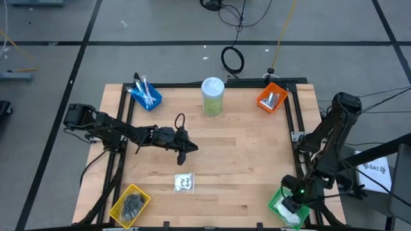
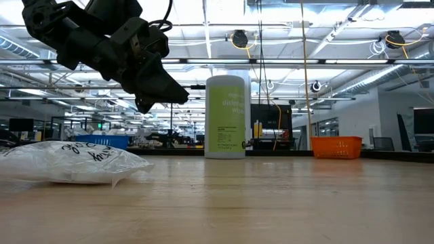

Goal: Pick & Place Travel size toiletries
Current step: Put the cotton pack into the green bin

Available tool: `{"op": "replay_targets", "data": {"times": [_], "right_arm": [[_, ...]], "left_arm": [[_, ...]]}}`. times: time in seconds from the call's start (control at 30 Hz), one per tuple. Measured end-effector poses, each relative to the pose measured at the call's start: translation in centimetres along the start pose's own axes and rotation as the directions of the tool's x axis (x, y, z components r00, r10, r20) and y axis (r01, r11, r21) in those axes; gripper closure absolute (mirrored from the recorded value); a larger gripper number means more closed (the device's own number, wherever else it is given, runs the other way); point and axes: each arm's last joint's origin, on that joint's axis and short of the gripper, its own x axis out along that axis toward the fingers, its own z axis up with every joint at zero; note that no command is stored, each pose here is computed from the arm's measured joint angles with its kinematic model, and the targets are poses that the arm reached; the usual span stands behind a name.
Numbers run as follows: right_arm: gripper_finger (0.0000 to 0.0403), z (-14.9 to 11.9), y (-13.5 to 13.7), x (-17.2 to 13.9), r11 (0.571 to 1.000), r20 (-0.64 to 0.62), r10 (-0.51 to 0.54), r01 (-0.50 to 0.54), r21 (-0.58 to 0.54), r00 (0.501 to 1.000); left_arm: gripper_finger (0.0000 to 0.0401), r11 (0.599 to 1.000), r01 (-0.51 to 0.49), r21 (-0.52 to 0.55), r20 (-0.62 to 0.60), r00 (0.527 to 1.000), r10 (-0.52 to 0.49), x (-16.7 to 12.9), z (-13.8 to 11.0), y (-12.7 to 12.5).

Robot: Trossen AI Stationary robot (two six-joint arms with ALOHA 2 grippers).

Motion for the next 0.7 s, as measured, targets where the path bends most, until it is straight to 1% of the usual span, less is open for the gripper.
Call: {"op": "replay_targets", "data": {"times": [0.1, 0.17, 0.27, 0.33, 0.37, 0.43, 0.5, 0.57, 0.6, 0.67, 0.7], "right_arm": [[0.0268, 0.0, 0.0, -0.2, 1.0, -0.004, -0.002, 0.002, -0.031, 1.0], [0.0271, 0.1, 0.0, -0.2, 0.996, 0.024, 0.012, -0.01, -0.087, 1.0], [0.0274, 0.8, 0.4, -0.3, 0.981, 0.165, 0.093, -0.062, -0.184, 0.982], [0.0274, 1.7, 0.9, -0.4, 0.966, 0.308, 0.168, -0.095, -0.24, 0.936], [0.0274, 2.3, 1.2, -0.6, 0.956, 0.384, 0.205, -0.1, -0.274, 0.9], [0.0274, 3.4, 1.9, -0.9, 0.926, 0.524, 0.276, -0.076, -0.371, 0.806], [0.0275, 4.5, 3.0, -1.5, 0.873, 0.631, 0.357, -0.007, -0.487, 0.689], [0.0275, 5.4, 4.6, -2.1, 0.795, 0.686, 0.446, 0.097, -0.598, 0.576], [0.0275, 5.8, 5.5, -2.3, 0.744, 0.692, 0.495, 0.155, -0.65, 0.525], [0.0272, 6.7, 7.1, -2.7, 0.638, 0.67, 0.593, 0.247, -0.73, 0.447], [0.027, 7.3, 7.8, -2.8, 0.588, 0.646, 0.637, 0.276, -0.76, 0.42]], "left_arm": [[0.0366, 1.0, -0.002, 0.003, -0.005, 1.0, 0.002, 0.0, 0.0, 0.0], [0.0366, 1.0, -0.002, 0.004, -0.006, 1.0, 0.002, 0.0, -0.1, 0.0], [0.0366, 1.0, -0.002, 0.004, -0.005, 1.0, 0.002, 0.0, -0.1, 0.0], [0.0366, 1.0, -0.002, 0.004, -0.005, 1.0, 0.002, 0.0, -0.1, 0.0], [0.0366, 1.0, -0.002, 0.004, -0.005, 1.0, 0.002, 0.0, -0.1, 0.0], [0.0366, 1.0, -0.002, 0.004, -0.005, 1.0, 0.002, 0.0, 0.0, 0.0], [0.0366, 1.0, -0.002, 0.003, -0.005, 1.0, 0.002, 0.0, 0.0, 0.0], [0.0366, 1.0, -0.001, -0.013, -0.003, 1.0, 0.001, 0.0, 0.0, 0.0], [0.0366, 1.0, -0.001, -0.025, -0.002, 1.0, 0.001, 0.0, 0.0, 0.0], [0.0366, 0.998, 0.008, -0.054, -0.005, 1.0, -0.009, 0.0, 0.0, 0.0], [0.0366, 0.997, 0.032, -0.072, -0.019, 0.999, -0.033, 0.0, -0.1, -0.1]]}}
